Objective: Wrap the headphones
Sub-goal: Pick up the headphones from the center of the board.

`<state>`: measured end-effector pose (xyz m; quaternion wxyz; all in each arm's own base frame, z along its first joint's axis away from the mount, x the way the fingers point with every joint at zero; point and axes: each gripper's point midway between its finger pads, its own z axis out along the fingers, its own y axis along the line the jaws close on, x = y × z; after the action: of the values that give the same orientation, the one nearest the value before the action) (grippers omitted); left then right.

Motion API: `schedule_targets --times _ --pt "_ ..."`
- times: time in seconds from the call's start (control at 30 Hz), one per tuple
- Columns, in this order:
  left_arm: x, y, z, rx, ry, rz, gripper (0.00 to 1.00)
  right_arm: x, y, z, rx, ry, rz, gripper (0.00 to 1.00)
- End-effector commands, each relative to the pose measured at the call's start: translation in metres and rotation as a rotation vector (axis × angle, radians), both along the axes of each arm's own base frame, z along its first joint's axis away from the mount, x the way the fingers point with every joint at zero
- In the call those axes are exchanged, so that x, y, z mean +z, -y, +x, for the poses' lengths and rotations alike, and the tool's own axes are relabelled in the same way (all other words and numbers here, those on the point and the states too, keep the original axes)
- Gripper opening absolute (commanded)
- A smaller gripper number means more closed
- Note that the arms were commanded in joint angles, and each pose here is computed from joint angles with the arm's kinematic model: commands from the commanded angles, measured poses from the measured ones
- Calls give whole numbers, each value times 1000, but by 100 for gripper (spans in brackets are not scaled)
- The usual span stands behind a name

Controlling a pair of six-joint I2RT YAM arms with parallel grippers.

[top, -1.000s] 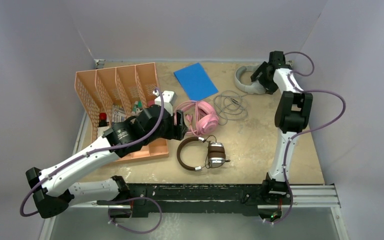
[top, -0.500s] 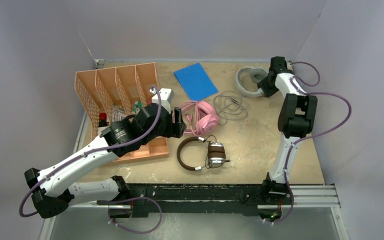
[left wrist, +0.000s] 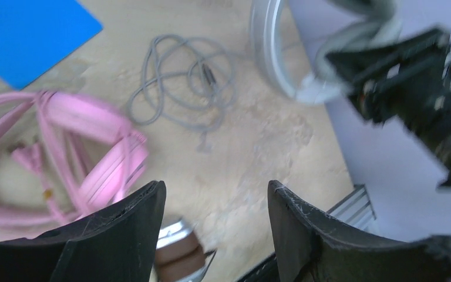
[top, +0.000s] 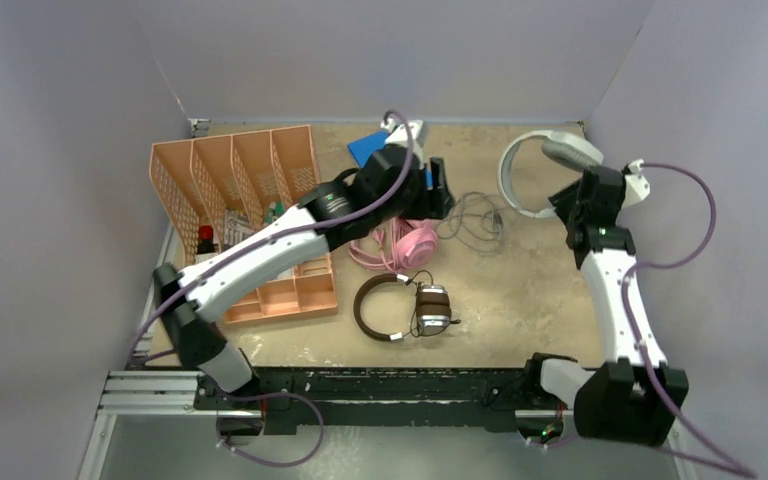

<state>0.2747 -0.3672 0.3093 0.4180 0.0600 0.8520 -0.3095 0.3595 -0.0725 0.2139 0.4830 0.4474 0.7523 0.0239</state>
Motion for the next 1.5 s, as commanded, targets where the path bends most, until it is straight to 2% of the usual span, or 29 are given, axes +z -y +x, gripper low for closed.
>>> schedule_targets --times 0.0,0.13,0.33,0.57,0.7,0.97,1.2,1.3,1.37,1.4,1.47 --pt "13 55 33 13 11 -109 63 11 -9 -23 3 138 11 0" --pt "-16 86 51 49 -29 -131 64 8 -18 -39 26 172 45 0" --pt "-43 123 52 29 -38 -161 65 4 -29 -42 82 196 69 0" --pt "-40 129 54 111 6 -175 65 2 -33 -42 112 194 66 0" --pt "-56 130 72 206 7 -128 65 8 -38 -40 139 210 75 0" --pt "-79 148 82 247 -27 -107 59 21 -35 -44 134 240 46 0" --pt "-86 160 95 254 9 -67 42 22 -44 -41 169 239 35 0" --pt "-95 160 98 251 14 -32 26 23 -51 -39 193 238 36 0" --pt "-92 157 99 249 21 -24 20 27 -57 -38 223 235 26 0" --pt "-87 154 99 248 34 -12 13 29 -59 -38 239 227 12 3" --pt "-70 142 101 255 63 6 0 35 -63 -39 292 202 -36 29"
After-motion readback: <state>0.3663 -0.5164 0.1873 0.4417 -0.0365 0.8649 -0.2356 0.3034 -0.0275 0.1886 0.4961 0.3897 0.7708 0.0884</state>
